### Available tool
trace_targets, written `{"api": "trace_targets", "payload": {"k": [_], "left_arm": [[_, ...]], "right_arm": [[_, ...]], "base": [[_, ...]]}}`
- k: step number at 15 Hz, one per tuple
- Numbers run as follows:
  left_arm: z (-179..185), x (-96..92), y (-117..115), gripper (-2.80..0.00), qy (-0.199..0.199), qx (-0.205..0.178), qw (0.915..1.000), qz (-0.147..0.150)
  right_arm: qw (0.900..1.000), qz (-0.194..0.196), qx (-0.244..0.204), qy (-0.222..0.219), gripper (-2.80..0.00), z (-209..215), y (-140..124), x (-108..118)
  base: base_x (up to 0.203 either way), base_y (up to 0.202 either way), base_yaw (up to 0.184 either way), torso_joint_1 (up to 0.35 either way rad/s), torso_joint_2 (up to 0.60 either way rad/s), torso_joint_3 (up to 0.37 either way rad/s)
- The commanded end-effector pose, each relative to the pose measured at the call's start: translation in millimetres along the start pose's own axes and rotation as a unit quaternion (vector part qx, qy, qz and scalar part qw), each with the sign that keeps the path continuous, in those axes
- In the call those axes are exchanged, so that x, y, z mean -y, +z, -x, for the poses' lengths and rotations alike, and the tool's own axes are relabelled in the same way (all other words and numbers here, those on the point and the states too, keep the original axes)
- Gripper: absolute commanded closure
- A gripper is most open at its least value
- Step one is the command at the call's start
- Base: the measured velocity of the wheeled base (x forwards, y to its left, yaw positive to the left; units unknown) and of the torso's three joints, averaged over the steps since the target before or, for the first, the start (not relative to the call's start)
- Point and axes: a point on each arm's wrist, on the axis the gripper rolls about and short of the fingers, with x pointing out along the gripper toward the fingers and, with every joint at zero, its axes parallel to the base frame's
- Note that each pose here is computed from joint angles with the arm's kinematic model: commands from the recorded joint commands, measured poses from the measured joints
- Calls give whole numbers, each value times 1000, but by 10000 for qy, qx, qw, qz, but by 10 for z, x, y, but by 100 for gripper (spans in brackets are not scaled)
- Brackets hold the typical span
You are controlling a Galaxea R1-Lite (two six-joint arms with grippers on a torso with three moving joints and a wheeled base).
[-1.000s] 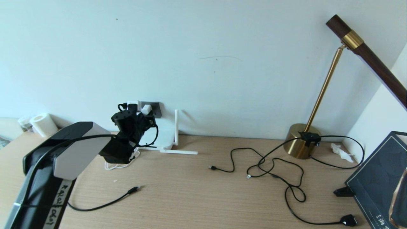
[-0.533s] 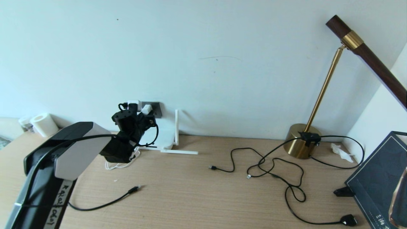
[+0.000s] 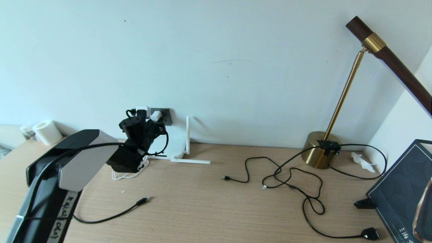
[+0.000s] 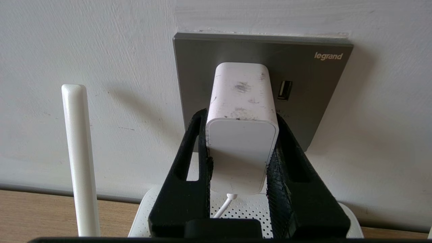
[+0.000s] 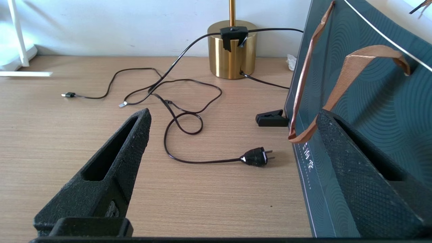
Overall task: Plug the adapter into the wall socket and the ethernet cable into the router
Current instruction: Pick up cable
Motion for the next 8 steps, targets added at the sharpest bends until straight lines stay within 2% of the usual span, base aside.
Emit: {"api": "trace_targets", "payload": {"k": [1, 8], "left_arm": [[-2, 7, 12, 0, -4, 31, 10000, 3], [-4, 7, 16, 0, -4, 39, 10000, 3]], "right_arm": [[10000, 1, -51, -3, -280, -7, -30, 1], [10000, 1, -52, 5, -280, -7, -30, 1]], "base": [[0, 0, 0, 0, 0, 0], [0, 0, 0, 0, 0, 0]]}}
